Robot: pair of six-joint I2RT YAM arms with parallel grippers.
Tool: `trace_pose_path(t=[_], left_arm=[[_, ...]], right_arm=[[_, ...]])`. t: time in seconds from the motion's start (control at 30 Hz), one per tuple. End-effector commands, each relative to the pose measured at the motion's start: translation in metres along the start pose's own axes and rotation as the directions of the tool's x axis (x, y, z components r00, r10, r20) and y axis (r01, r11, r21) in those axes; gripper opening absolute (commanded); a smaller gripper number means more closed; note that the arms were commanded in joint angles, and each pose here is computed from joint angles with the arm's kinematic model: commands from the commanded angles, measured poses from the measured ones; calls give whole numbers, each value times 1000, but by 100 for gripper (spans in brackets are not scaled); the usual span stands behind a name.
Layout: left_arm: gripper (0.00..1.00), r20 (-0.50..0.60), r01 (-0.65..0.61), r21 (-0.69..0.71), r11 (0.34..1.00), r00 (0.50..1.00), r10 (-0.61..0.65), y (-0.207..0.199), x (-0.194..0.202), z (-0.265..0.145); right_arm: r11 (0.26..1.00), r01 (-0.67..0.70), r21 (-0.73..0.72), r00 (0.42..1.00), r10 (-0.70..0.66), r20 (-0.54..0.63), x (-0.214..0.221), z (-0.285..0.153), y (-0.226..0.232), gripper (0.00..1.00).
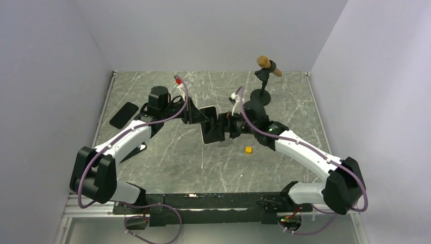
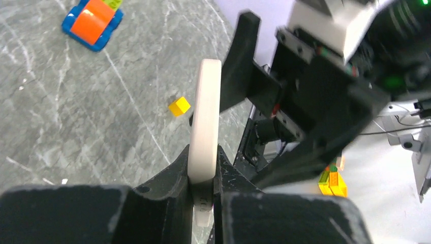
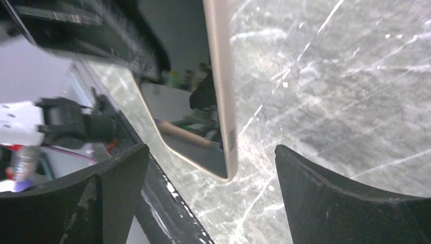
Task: Take the phone out of the phone case
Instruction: Remove the phone case from the phone.
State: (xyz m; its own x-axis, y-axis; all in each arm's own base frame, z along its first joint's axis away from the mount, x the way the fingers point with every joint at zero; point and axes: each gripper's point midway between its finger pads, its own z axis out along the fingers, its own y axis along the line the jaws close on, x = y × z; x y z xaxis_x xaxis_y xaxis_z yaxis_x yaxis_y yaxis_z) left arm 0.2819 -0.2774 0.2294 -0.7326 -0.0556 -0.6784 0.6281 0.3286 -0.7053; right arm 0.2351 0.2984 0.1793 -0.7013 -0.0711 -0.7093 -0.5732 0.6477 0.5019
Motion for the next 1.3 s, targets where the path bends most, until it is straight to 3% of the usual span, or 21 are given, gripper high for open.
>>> trace_pose_path(t=[0.0,0.23,0.33,0.4,0.53,0.57,0.63,0.67,0.77,0.83,0.87,0.9,0.97,1.03,1.2,1.27], left_arm=[[0,8,-100,176,979,995,100,-35,-10,1],[0,20,-144,230,962,989,143,-50,-8,-1],[0,26,-161,261,952,987,160,-58,-8,-3],[0,31,-160,280,947,987,157,-62,-8,-4],[0,42,-135,287,948,991,128,-65,-12,-3],[1,42,-128,283,951,992,121,-65,-13,-3],[27,37,-105,267,958,994,98,-63,-14,-2],[35,37,-101,266,959,995,95,-63,-13,-1],[42,35,-105,274,956,994,99,-66,-11,1],[40,35,-119,283,952,993,114,-69,-9,0],[30,38,-129,285,950,992,123,-71,-9,-1],[12,41,-142,283,949,990,136,-73,-10,-2],[0,59,-181,250,951,983,172,-72,-14,-6],[0,76,-215,234,948,976,202,-75,-18,-12],[0,147,-251,269,930,965,218,-81,-37,-35],[0,140,-239,304,922,969,205,-83,-38,-38]], right_arm=[[958,-27,-286,1000,30,3,-27,-24,31,93],[949,-15,-316,1000,8,-24,-29,-25,30,74],[900,-8,-436,1000,19,20,-30,-33,43,63],[867,-14,-499,1000,22,11,-26,-37,51,48],[845,-7,-535,998,36,43,-32,-41,59,0],[849,-4,-529,998,40,57,-34,-41,58,0],[860,2,-511,995,47,83,-40,-39,56,0],[862,6,-507,995,47,93,-43,-39,56,0],[861,8,-508,992,59,114,-51,-36,57,0],[866,13,-500,990,58,126,-56,-33,58,0],[870,17,-492,990,54,129,-57,-31,58,0],[878,20,-479,990,50,131,-59,-29,57,0],[897,7,-442,992,50,117,-56,-24,51,16],[908,-6,-419,994,50,94,-50,-21,45,33],[871,27,-491,998,5,64,-22,-31,53,50],[845,50,-532,998,-17,68,-15,-37,59,51]])
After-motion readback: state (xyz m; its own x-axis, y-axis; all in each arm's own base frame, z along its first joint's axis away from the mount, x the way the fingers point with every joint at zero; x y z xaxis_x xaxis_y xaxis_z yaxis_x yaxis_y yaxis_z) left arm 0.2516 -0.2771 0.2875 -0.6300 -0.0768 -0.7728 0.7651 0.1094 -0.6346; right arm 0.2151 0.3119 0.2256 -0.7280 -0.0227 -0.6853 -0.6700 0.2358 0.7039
